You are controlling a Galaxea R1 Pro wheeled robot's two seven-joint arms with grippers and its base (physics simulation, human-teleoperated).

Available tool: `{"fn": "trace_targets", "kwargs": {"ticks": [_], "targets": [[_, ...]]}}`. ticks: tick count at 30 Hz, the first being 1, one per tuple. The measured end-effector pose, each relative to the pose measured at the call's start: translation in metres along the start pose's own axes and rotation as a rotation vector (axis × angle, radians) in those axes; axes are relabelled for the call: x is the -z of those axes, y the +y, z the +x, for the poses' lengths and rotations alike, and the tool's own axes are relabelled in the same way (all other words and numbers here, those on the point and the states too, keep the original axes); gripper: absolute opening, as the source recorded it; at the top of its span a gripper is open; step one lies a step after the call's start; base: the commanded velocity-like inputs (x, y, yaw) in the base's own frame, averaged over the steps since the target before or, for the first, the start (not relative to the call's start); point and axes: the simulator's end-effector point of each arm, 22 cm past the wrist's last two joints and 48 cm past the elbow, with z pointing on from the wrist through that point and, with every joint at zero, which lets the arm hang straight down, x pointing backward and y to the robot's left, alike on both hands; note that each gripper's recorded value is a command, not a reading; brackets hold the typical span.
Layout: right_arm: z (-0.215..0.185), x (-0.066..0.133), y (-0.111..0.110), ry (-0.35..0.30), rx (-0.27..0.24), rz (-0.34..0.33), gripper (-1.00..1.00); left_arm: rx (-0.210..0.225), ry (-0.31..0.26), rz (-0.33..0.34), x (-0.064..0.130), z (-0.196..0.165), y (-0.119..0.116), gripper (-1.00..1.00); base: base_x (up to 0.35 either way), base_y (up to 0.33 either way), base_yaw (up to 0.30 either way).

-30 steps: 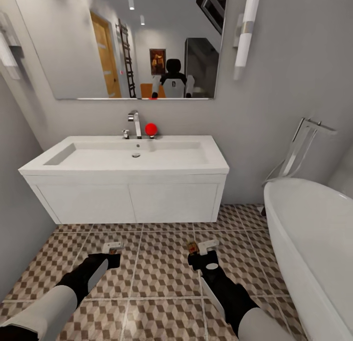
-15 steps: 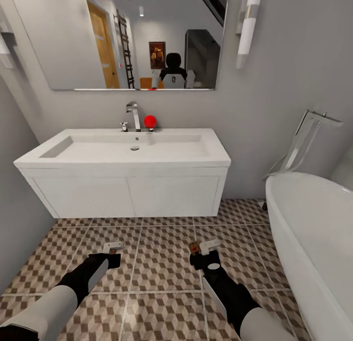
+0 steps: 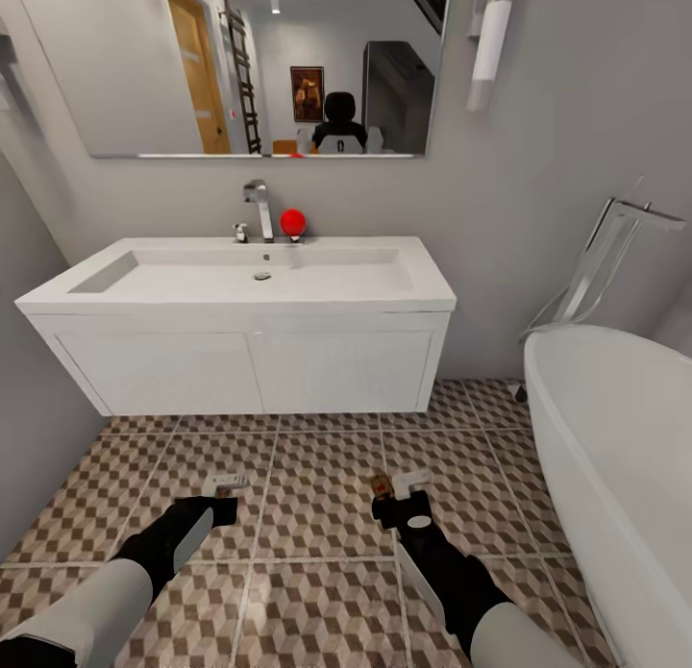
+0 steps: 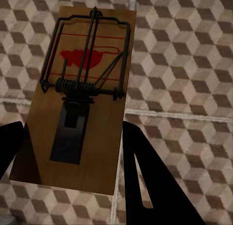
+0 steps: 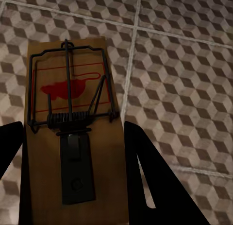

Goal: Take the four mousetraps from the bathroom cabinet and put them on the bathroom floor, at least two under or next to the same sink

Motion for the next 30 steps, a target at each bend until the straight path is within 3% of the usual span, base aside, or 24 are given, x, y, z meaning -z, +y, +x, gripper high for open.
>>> {"fn": "trace_targets", "kwargs": {"ticks": [30], "targets": [[0.074,-0.050,0.013,0.047,-0.001,-0.009,-1.00,-0.010,0.049,0.006,-0.066,0.062,-0.012,-1.00,0.000,0.000,0.000]]}}
